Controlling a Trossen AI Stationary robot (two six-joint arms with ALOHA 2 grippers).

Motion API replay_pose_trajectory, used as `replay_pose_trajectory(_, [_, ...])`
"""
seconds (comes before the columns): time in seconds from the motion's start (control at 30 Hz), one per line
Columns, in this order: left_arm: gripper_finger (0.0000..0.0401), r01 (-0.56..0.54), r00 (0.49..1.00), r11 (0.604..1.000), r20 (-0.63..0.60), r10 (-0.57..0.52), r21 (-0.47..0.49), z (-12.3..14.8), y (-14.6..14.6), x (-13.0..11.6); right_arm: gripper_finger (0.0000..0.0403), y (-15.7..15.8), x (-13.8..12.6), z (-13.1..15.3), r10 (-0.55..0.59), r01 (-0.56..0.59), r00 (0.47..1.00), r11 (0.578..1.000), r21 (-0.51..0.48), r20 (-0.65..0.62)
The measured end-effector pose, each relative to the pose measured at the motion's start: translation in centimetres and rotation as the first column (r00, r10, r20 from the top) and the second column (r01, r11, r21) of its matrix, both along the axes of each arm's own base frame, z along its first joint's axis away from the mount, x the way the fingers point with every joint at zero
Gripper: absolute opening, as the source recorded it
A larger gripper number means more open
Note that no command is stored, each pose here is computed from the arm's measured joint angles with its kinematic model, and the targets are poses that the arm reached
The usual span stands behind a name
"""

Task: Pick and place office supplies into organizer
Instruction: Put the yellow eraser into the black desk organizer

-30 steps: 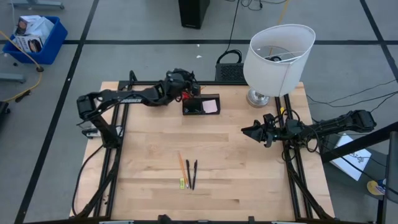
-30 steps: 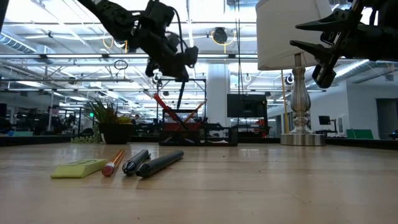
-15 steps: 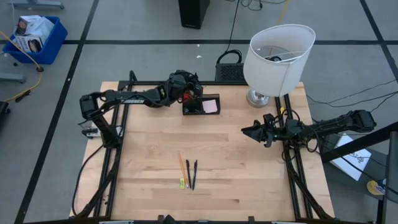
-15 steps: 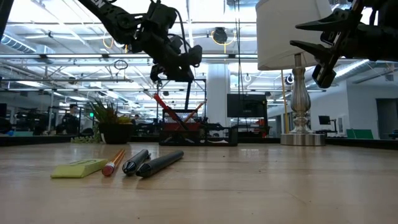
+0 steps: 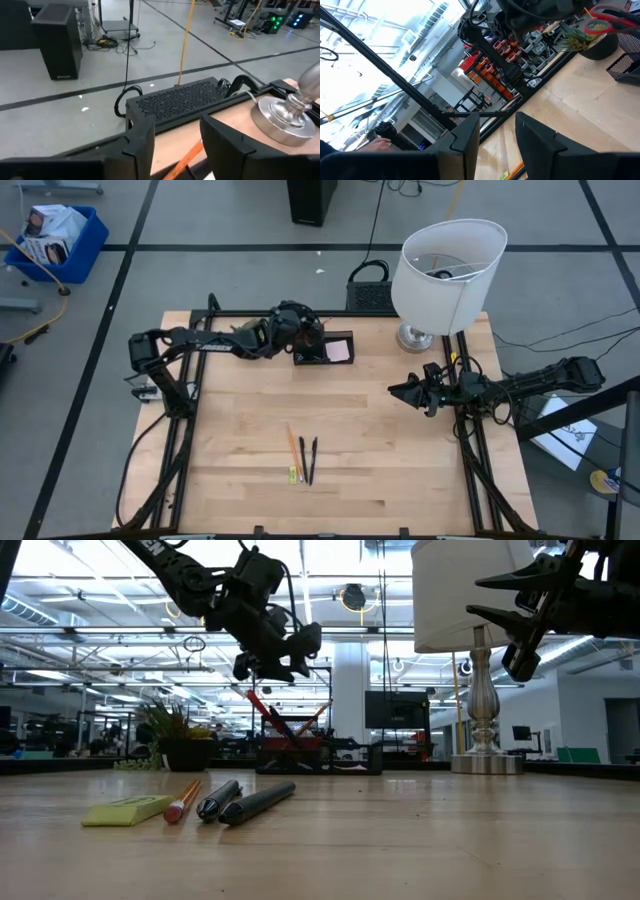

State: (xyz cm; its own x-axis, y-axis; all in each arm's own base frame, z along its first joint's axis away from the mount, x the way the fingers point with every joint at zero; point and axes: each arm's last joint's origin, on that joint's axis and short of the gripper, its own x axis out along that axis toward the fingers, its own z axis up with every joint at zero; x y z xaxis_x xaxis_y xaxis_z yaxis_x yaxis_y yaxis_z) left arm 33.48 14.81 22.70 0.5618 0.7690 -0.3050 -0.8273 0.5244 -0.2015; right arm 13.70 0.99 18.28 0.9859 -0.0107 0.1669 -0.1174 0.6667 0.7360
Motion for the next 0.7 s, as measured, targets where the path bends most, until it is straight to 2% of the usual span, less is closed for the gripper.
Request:
replay_pose_trajectory(0.1, [0.0174,0.024,1.000,1.000,-0.010,-0.024,-0.007,0.0,-0.5,0.1,0.0116,0.0,0.0,0.0,0.000,0.000,1.000,1.000,0.000,0.000])
replay_pose_trajectory(0.17, [0.0180,0.095,0.995,0.995,-0.021,-0.096,-0.043,0.3,-1.3,0.1,0.0116,0.0,0.0,0.0,0.000,0.000,1.000,1.000,0.000,0.000])
replay_pose_trajectory(0.27, [0.0183,0.211,0.977,0.968,-0.006,-0.214,-0.137,0.9,-2.9,0.0,0.0116,0.0,0.0,0.0,0.000,0.000,1.000,1.000,0.000,0.000])
replay_pose_trajectory(0.37, [0.0182,0.270,0.960,0.923,-0.001,-0.281,-0.275,1.1,-4.8,-0.6,0.0116,0.0,0.0,0.0,0.000,0.000,1.000,1.000,0.000,0.000])
replay_pose_trajectory(0.5, [0.0170,0.270,0.953,0.869,-0.012,-0.302,-0.416,1.6,-7.4,-1.8,0.0116,0.0,0.0,0.0,0.000,0.000,1.000,1.000,0.000,-0.001])
replay_pose_trajectory(0.7, [0.0142,0.250,0.945,0.805,-0.047,-0.324,-0.538,1.8,-10.7,-3.0,0.0116,0.0,0.0,0.0,0.000,0.000,1.000,1.000,0.000,0.001])
